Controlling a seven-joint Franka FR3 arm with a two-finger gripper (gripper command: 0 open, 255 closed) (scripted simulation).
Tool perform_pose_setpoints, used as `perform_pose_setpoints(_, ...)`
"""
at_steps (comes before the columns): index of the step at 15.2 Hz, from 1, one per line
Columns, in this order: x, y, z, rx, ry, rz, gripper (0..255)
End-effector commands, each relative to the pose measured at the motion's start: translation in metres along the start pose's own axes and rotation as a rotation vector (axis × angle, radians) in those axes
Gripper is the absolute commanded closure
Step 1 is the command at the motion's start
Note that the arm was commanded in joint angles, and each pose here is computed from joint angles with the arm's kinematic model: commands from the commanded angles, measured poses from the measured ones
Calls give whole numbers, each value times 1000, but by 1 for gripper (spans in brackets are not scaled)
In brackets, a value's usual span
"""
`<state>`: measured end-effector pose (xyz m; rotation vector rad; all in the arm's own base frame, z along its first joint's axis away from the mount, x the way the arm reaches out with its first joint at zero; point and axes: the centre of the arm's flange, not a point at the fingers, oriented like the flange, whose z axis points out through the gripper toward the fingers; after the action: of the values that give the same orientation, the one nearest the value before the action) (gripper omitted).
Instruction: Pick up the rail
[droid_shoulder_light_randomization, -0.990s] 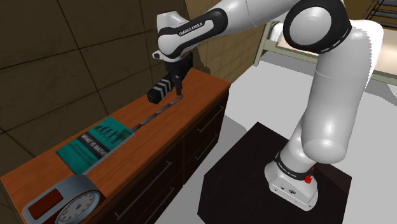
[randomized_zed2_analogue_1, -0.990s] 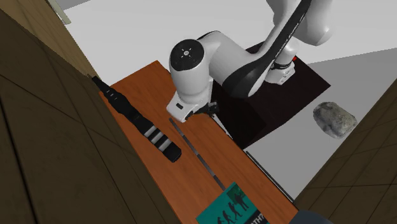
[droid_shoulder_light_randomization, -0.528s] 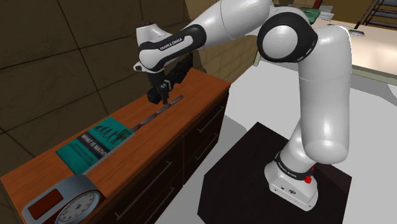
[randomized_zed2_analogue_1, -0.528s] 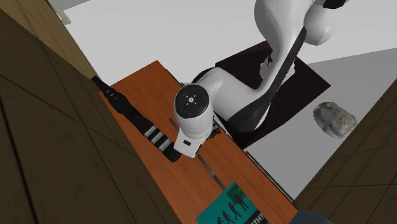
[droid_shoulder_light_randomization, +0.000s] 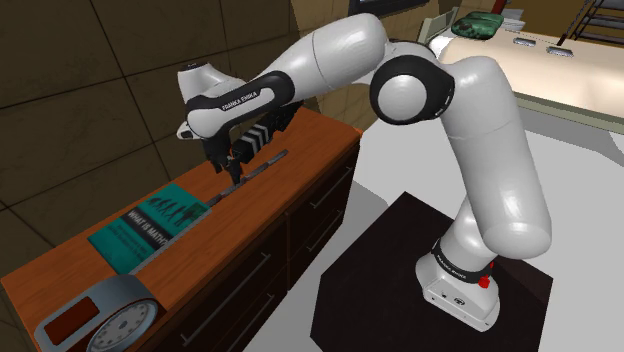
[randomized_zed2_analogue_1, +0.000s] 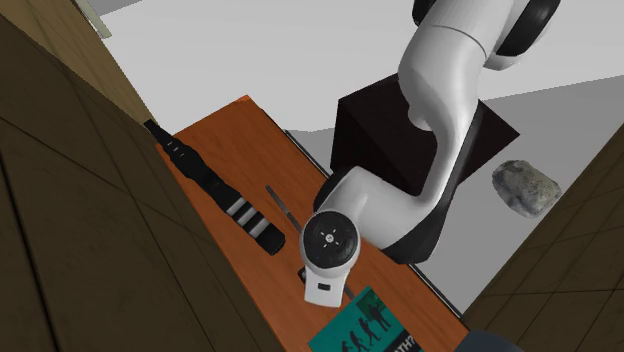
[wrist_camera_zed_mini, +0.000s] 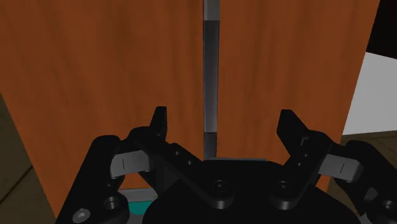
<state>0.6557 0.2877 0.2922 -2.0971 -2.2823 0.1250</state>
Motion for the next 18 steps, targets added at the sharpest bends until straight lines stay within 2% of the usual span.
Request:
perform_pose_setpoints(1, 18, 1, 9, -2, 0, -48, 0)
perform_pose_setpoints(8, 19, 5, 49, -2, 0, -48, 0)
perform_pose_setpoints(10, 19, 5, 49, -2, 0, -48, 0)
perform_pose_setpoints(11, 19, 4, 48, -2, 0, -48, 255)
perform_pose_setpoints(18, 19, 5, 48, -2, 0, -48, 255)
